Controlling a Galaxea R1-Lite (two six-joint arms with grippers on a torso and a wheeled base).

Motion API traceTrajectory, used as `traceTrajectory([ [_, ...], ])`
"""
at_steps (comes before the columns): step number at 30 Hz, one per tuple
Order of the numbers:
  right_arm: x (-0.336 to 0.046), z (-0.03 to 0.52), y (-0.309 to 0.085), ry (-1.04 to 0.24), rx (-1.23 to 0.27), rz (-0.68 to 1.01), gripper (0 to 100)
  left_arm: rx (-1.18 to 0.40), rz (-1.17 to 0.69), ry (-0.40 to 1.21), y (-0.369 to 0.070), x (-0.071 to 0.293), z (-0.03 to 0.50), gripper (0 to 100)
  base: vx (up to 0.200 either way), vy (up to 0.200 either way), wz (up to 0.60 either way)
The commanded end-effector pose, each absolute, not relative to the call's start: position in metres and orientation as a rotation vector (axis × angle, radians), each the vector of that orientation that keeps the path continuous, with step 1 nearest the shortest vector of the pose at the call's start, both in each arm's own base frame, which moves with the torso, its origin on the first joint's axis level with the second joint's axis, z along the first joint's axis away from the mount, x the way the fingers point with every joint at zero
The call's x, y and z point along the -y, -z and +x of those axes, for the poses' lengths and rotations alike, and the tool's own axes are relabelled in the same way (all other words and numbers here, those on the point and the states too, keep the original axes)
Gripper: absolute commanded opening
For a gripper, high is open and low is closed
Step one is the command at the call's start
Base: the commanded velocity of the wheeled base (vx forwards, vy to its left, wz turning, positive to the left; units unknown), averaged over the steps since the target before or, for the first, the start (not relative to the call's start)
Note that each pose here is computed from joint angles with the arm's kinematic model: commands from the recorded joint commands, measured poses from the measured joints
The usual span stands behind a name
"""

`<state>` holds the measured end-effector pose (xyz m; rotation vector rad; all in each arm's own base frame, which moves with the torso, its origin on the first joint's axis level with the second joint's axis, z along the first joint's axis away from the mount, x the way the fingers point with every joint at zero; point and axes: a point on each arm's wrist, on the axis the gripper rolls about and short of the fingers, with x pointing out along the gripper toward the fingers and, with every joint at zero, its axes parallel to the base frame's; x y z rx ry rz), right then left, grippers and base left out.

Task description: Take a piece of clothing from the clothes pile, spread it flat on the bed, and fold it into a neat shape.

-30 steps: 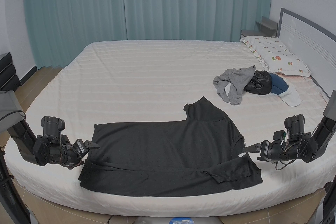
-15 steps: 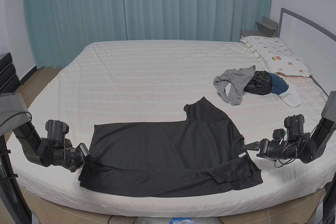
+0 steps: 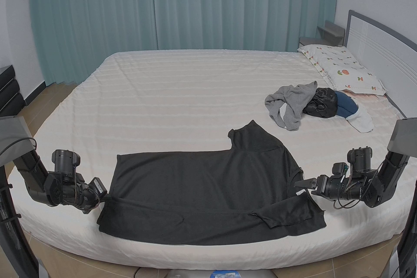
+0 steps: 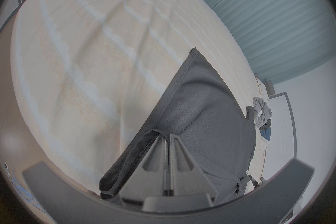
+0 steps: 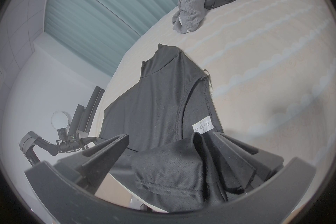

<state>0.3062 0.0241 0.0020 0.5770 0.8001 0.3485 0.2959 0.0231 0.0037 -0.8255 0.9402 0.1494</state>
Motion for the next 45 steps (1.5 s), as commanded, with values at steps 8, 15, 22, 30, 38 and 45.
traceTrajectory([
  [8,-0.025,0.314,0.021,-0.362,-0.811,0.549,100,-0.942,-0.828,-0.153,-0.002,-0.024,0.296,0,0.0,0.0,0.0],
  [15,-0.025,0.312,0.025,-0.362,-0.817,0.544,0,-0.942,-0.828,-0.153,-0.002,-0.024,0.296,0,0.0,0.0,0.0],
  [22,-0.021,0.306,0.028,-0.37,-0.823,0.49,0,-0.942,-0.827,-0.153,-0.002,-0.024,0.296,0,0.0,0.0,0.0],
  [30,-0.014,0.299,0.006,-0.364,-0.741,0.495,0,-0.914,-0.822,-0.142,-0.013,-0.024,0.293,0,0.0,0.0,0.0],
  [38,-0.014,0.292,-0.006,-0.373,-0.718,0.491,0,-0.863,-0.813,-0.137,-0.03,-0.024,0.289,0,0.0,0.0,0.0],
  [45,-0.017,0.285,-0.014,-0.387,-0.71,0.483,0,-0.861,-0.81,-0.134,-0.032,-0.024,0.287,0,0.0,0.0,0.0],
])
